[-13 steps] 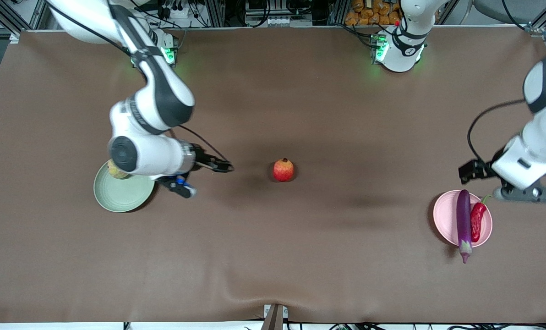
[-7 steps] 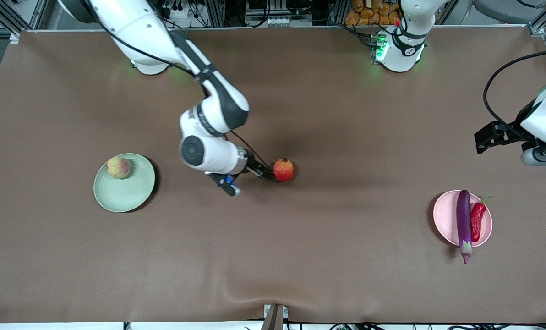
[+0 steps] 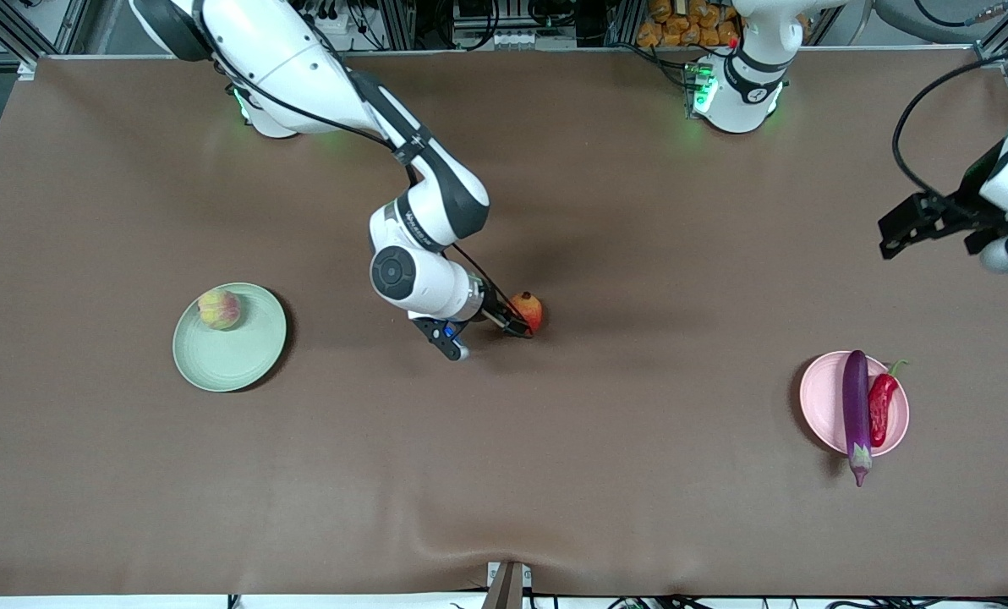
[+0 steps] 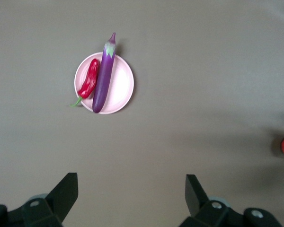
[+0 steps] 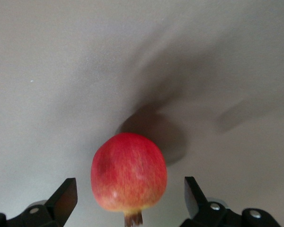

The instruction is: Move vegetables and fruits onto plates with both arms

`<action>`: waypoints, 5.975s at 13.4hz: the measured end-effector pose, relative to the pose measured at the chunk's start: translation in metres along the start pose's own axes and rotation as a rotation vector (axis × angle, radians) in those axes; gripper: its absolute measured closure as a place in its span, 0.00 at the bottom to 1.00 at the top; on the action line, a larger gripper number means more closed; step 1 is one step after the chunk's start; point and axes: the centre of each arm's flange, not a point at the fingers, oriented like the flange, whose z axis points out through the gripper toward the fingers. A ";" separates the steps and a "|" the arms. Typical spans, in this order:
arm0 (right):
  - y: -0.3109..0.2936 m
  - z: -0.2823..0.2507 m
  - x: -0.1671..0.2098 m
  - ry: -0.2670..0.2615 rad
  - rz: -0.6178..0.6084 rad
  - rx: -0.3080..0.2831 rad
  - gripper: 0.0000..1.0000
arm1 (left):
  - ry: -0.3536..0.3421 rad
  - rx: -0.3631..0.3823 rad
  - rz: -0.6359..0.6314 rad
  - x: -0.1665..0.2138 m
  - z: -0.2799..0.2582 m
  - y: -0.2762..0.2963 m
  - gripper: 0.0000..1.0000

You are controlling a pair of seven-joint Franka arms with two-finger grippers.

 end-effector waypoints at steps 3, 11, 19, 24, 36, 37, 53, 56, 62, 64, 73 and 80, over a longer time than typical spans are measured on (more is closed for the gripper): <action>0.000 0.017 -0.006 0.003 -0.010 -0.005 0.00 | -0.030 -0.041 -0.024 -0.027 0.005 -0.004 0.00; -0.004 0.009 0.000 0.029 -0.061 -0.059 0.24 | -0.002 -0.065 -0.047 -0.058 -0.001 -0.017 0.00; 0.033 -0.166 0.170 -0.032 -0.471 -0.316 0.24 | -0.053 -0.057 -0.050 -0.065 -0.005 -0.020 0.00; 0.104 -0.218 0.269 0.010 -0.613 -0.516 0.24 | -0.064 -0.056 -0.052 -0.067 -0.007 -0.022 0.00; 0.219 -0.202 0.355 -0.136 -0.629 -0.572 0.24 | -0.062 -0.056 -0.050 -0.067 -0.008 -0.021 0.00; 0.223 -0.200 0.357 -0.143 -0.624 -0.569 0.24 | -0.062 -0.056 -0.049 -0.067 -0.008 -0.020 0.00; 0.118 -0.394 0.252 0.032 -0.773 -0.374 0.00 | -0.052 -0.047 -0.019 -0.070 -0.012 -0.015 0.00; 0.119 -0.464 0.214 0.107 -0.789 -0.350 0.00 | -0.050 -0.044 -0.007 -0.071 -0.013 -0.008 0.00; 0.144 -0.558 0.125 0.177 -0.776 -0.349 0.00 | -0.061 -0.041 -0.004 -0.075 -0.016 -0.007 0.00; 0.160 -0.578 0.098 0.195 -0.769 -0.355 0.00 | -0.049 -0.042 -0.005 -0.075 -0.021 -0.008 0.00; 0.213 -0.560 0.041 0.258 -0.769 -0.371 0.00 | -0.029 -0.045 -0.018 -0.074 -0.031 -0.015 0.00; 0.208 -0.568 0.039 0.293 -0.821 -0.379 0.00 | -0.028 -0.045 -0.019 -0.075 -0.035 -0.016 0.00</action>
